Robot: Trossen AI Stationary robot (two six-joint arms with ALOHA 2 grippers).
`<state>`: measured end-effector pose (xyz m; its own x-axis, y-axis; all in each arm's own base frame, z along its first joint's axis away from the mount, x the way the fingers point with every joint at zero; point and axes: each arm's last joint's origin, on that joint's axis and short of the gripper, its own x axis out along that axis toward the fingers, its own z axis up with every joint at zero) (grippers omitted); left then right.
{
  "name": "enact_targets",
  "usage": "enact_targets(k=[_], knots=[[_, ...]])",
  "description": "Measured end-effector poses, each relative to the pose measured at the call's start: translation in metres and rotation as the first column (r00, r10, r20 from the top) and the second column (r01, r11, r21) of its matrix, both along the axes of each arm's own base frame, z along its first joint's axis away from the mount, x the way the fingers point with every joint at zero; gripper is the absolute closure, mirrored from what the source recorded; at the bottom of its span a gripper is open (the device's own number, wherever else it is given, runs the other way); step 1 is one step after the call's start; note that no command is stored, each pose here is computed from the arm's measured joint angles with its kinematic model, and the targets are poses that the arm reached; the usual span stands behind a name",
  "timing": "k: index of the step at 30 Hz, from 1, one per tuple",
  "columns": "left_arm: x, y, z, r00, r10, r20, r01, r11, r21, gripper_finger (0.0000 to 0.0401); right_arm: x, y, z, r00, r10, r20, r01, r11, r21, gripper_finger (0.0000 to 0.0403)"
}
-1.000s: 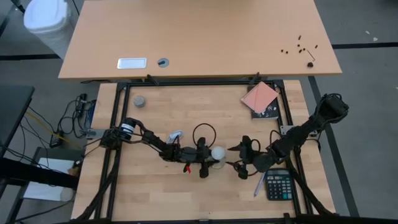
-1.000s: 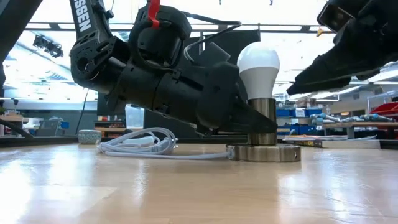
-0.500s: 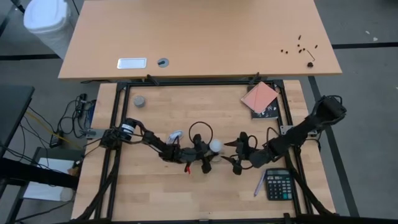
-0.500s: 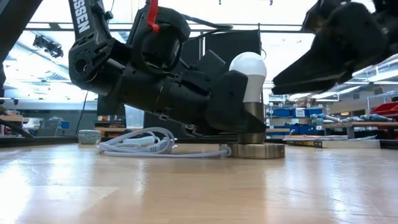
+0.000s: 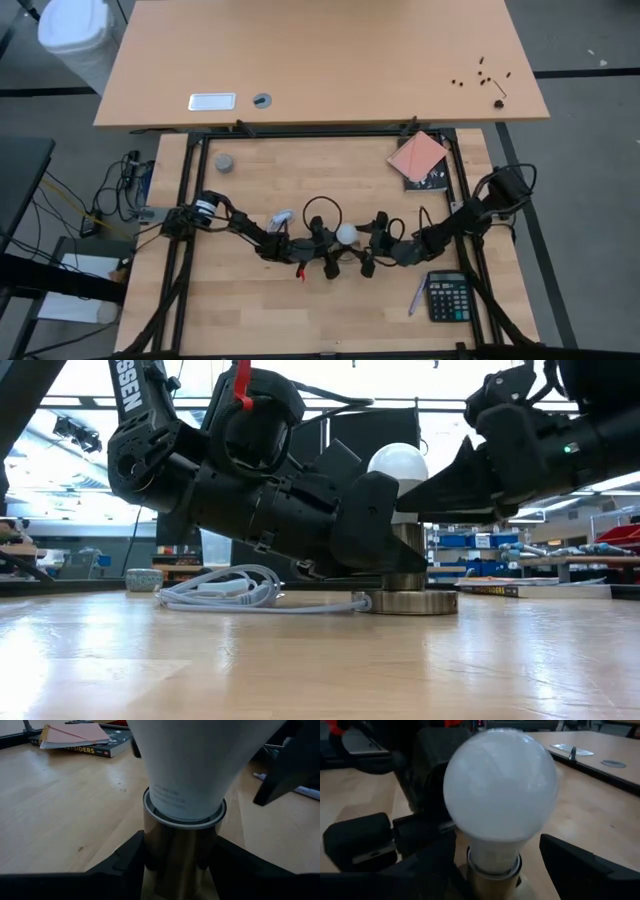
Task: Screw lightbulb
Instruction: Remove the white lightbulb from the gold lamp
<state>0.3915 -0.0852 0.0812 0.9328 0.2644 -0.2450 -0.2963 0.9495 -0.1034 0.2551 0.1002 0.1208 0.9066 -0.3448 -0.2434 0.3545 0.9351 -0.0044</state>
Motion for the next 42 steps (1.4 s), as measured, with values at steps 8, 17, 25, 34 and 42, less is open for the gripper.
enact_targets(k=[8, 17, 25, 34, 42], knots=[[0.000, -0.002, 0.000, 1.000, -0.002, 0.000, 0.002, 1.000, 0.004, 0.0217, -0.006, -0.006, 0.002, 0.995, -0.049, -0.090, 0.035, 0.989, -0.147, 0.0103], [-0.001, -0.004, 0.000, 1.000, -0.020, -0.010, 0.020, 1.000, 0.011, 0.0217, -0.036, -0.011, 0.013, 0.963, -0.199, -0.181, 0.165, 0.968, -0.187, 0.0112], [0.000, -0.004, 0.000, 1.000, -0.023, -0.010, 0.023, 0.999, 0.027, 0.0217, -0.020, 0.001, 0.010, 0.991, 0.069, -0.114, -0.064, 0.997, 0.046, 0.0128], [0.000, -0.004, 0.001, 1.000, -0.021, -0.009, 0.022, 0.999, 0.028, 0.0217, -0.002, -0.006, -0.005, 0.996, 0.082, -0.041, -0.080, 0.996, 0.035, 0.0128], [-0.001, -0.005, 0.000, 1.000, -0.017, -0.010, 0.018, 0.999, 0.030, 0.0217, -0.004, -0.013, 0.002, 0.995, 0.051, -0.086, -0.055, 0.997, -0.048, 0.0133]])
